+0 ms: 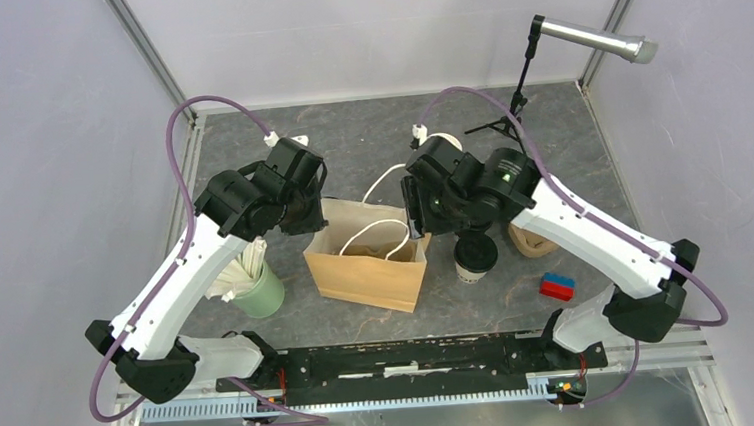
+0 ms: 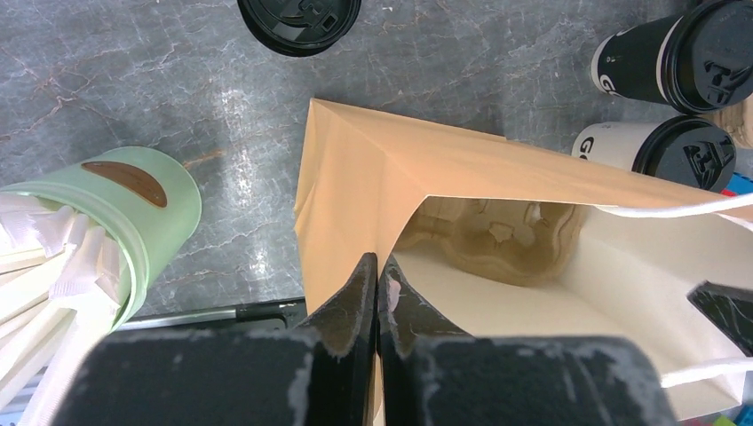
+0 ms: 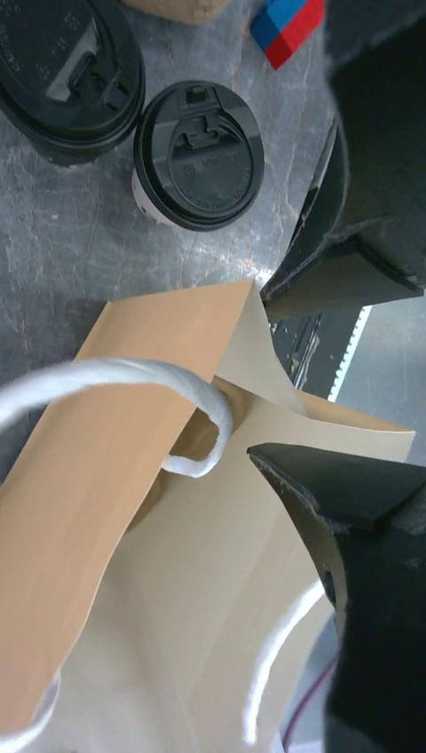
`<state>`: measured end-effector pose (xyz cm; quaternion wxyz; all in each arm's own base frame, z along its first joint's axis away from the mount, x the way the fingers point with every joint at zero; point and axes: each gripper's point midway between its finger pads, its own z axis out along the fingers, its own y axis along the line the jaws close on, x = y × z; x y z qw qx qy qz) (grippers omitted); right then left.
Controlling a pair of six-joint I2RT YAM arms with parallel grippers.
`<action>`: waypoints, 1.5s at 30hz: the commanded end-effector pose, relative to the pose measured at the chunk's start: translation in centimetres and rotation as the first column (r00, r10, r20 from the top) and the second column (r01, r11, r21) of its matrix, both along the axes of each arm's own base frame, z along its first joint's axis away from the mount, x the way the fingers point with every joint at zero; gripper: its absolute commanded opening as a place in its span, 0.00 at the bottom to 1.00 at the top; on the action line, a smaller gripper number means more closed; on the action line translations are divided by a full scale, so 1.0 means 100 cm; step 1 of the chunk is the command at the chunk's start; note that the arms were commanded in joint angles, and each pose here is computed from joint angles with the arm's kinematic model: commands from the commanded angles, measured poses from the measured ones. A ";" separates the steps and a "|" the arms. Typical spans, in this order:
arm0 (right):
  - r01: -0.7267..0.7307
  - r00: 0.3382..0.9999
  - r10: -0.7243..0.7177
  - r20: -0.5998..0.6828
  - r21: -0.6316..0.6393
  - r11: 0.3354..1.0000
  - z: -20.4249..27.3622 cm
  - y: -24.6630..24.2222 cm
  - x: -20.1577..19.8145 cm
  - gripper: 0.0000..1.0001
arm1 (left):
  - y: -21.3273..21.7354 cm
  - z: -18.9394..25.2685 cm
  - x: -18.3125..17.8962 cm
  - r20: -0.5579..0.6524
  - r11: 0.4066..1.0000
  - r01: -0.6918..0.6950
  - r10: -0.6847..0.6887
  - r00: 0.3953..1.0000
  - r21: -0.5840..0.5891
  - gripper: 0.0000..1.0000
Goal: Pack the takeout coffee
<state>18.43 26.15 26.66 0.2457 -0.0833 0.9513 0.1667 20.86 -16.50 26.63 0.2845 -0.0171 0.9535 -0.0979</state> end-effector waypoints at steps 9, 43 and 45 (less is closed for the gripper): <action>-0.010 0.997 0.025 0.075 -0.185 0.983 -0.024 -0.036 0.005 0.46 | 0.007 0.013 0.008 0.051 0.999 -0.049 0.048 0.998 0.002 0.05; -0.042 0.972 0.098 0.215 -0.250 0.967 -0.023 -0.010 0.051 0.32 | -0.015 0.006 0.016 -0.011 0.995 0.037 -0.038 0.999 -0.092 0.07; -0.032 0.971 0.094 0.222 -0.268 0.963 -0.024 -0.016 0.050 0.28 | -0.012 0.005 0.015 -0.007 0.996 0.030 -0.031 1.000 -0.084 0.04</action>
